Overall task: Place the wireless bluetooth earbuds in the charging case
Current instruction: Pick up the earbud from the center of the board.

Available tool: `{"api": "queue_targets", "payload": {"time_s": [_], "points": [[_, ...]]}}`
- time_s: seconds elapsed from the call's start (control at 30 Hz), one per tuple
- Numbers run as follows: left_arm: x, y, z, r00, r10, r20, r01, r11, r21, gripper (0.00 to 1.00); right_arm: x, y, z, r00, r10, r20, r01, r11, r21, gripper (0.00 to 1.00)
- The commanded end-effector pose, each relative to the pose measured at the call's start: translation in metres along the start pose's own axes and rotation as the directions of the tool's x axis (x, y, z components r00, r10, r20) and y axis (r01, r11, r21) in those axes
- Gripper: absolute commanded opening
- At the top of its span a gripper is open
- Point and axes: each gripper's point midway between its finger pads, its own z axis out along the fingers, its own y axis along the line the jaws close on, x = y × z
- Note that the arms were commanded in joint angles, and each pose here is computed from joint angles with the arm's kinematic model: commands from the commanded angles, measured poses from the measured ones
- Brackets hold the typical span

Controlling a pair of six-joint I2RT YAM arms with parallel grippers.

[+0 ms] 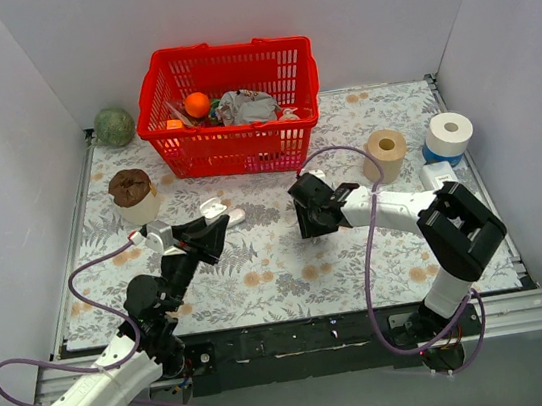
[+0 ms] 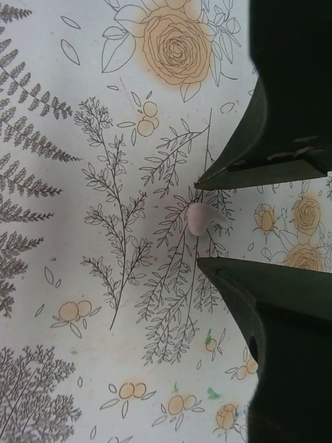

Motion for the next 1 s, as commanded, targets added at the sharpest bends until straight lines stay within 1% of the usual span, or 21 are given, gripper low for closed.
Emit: {"api": "queue_targets", "payload": {"time_s": [0.0, 0.27, 0.43, 0.57, 0.67, 0.7, 0.77, 0.8, 0.87, 0.9, 0.97], "points": [[-0.016, -0.005, 0.004, 0.999, -0.007, 0.040, 0.007, 1.000, 0.014, 0.00, -0.001, -0.004, 0.009, 0.998, 0.055, -0.013, -0.054, 0.998, 0.036, 0.51], [-0.014, -0.005, 0.004, 0.999, -0.007, 0.035, 0.006, 1.000, 0.012, 0.00, 0.007, -0.005, 0.017, 0.995, 0.099, -0.030, -0.098, 0.995, 0.036, 0.47], [-0.013, -0.004, 0.004, 0.999, -0.005, 0.034, 0.005, 1.000, 0.012, 0.00, 0.014, -0.006, 0.019, 0.994, 0.097, -0.050, -0.096, 0.995, 0.033, 0.42], [-0.015, -0.005, 0.004, 0.999, -0.007, 0.039, 0.007, 1.000, 0.012, 0.00, 0.020, -0.008, 0.018, 0.993, 0.100, -0.061, -0.098, 0.995, 0.036, 0.40], [-0.014, -0.005, 0.004, 0.999, -0.007, 0.035, 0.006, 1.000, 0.012, 0.00, 0.025, -0.010, 0.019, 0.992, 0.103, -0.074, -0.100, 0.994, 0.039, 0.37], [-0.014, -0.005, 0.004, 0.999, -0.005, 0.037, 0.005, 1.000, 0.013, 0.00, 0.025, -0.009, 0.019, 0.992, 0.103, -0.075, -0.101, 0.994, 0.034, 0.34], [-0.014, -0.005, 0.004, 0.999, -0.009, 0.037, 0.008, 1.000, 0.013, 0.00, 0.030, -0.010, 0.020, 0.991, 0.105, -0.084, -0.102, 0.994, 0.036, 0.32], [-0.014, -0.005, 0.004, 0.999, -0.010, 0.035, 0.009, 1.000, 0.014, 0.00, 0.030, -0.010, 0.020, 0.990, 0.107, -0.087, -0.104, 0.994, 0.033, 0.28], [-0.014, -0.005, 0.004, 0.999, -0.010, 0.035, 0.009, 1.000, 0.014, 0.00, 0.032, -0.011, 0.019, 0.990, 0.110, -0.086, -0.108, 0.994, 0.032, 0.25], [-0.013, -0.005, 0.004, 0.999, -0.008, 0.034, 0.008, 1.000, 0.015, 0.00, 0.031, -0.011, 0.019, 0.990, 0.110, -0.083, -0.108, 0.994, 0.033, 0.22], [-0.015, -0.005, 0.004, 0.999, -0.010, 0.039, 0.010, 1.000, 0.015, 0.00, 0.029, -0.011, 0.017, 0.991, 0.113, -0.076, -0.111, 0.993, 0.030, 0.19]]}}
